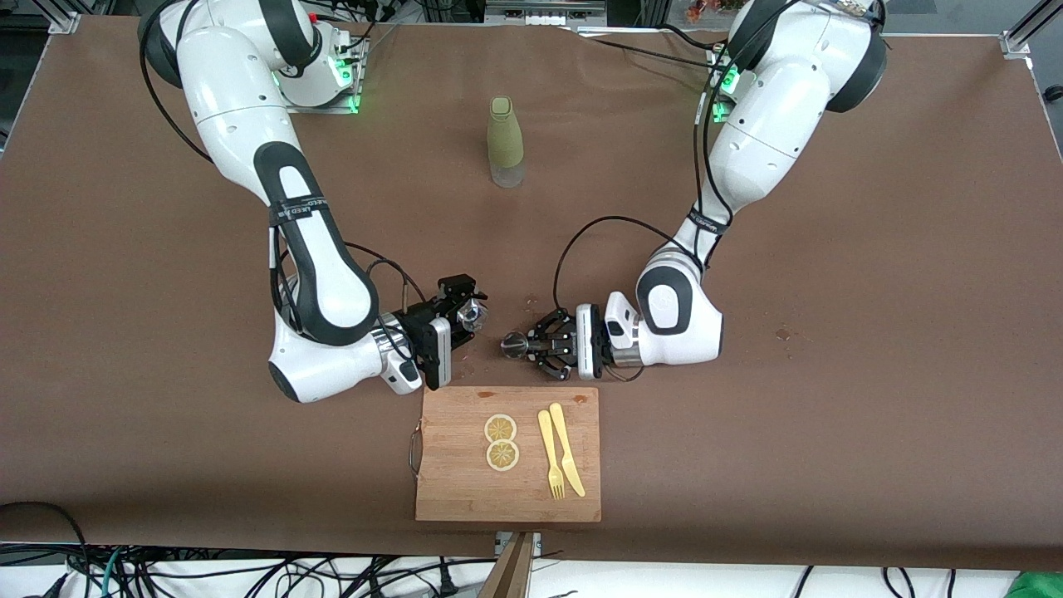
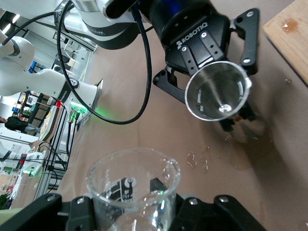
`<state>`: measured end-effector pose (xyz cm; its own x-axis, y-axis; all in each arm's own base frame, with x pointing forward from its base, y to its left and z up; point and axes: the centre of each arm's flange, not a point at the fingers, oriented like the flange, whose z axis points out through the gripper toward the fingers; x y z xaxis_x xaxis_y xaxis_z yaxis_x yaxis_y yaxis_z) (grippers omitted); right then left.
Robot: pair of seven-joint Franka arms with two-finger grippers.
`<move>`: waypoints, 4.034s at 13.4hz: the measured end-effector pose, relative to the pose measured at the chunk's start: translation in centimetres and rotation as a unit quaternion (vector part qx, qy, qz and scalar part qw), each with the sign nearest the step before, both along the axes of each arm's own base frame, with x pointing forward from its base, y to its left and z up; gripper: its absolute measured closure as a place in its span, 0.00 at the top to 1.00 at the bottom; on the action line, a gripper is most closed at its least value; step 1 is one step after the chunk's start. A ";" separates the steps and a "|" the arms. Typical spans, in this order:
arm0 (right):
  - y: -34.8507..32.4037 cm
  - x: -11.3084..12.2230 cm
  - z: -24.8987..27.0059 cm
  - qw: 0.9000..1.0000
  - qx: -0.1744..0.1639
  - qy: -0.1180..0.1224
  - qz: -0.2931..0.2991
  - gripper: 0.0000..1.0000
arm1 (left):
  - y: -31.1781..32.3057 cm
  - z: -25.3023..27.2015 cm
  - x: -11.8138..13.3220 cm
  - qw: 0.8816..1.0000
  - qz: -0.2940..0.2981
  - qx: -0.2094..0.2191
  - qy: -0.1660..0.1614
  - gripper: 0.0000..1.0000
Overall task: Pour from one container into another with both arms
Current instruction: 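Tilt the beaker with the right gripper over the jigger, then pour liquid from the beaker into the jigger held by the left gripper, then turn the beaker upright and move both grippers apart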
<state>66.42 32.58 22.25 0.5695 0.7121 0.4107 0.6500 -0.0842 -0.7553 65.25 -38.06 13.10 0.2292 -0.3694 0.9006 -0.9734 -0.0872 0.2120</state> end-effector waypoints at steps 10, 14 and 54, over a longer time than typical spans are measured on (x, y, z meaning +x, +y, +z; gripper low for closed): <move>-0.2 -0.4 0.0 0.999 -0.042 0.033 -0.004 0.27 | -2.9 -0.1 -1.1 1.000 0.000 0.013 -0.007 0.21; -0.4 -0.3 0.0 0.997 -0.058 0.045 -0.015 0.27 | -3.2 0.0 -1.2 1.000 -0.003 0.013 -0.010 0.21; -5.5 2.4 0.6 0.997 0.015 -0.071 0.035 0.25 | -4.0 0.0 -1.7 0.999 -0.023 0.015 -0.019 0.21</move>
<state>68.79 27.07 22.86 0.4537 0.7338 0.5056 0.7535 -0.0130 -0.6573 63.55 -42.10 13.12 0.1781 -0.4054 0.8966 -0.9836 -0.0485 0.1735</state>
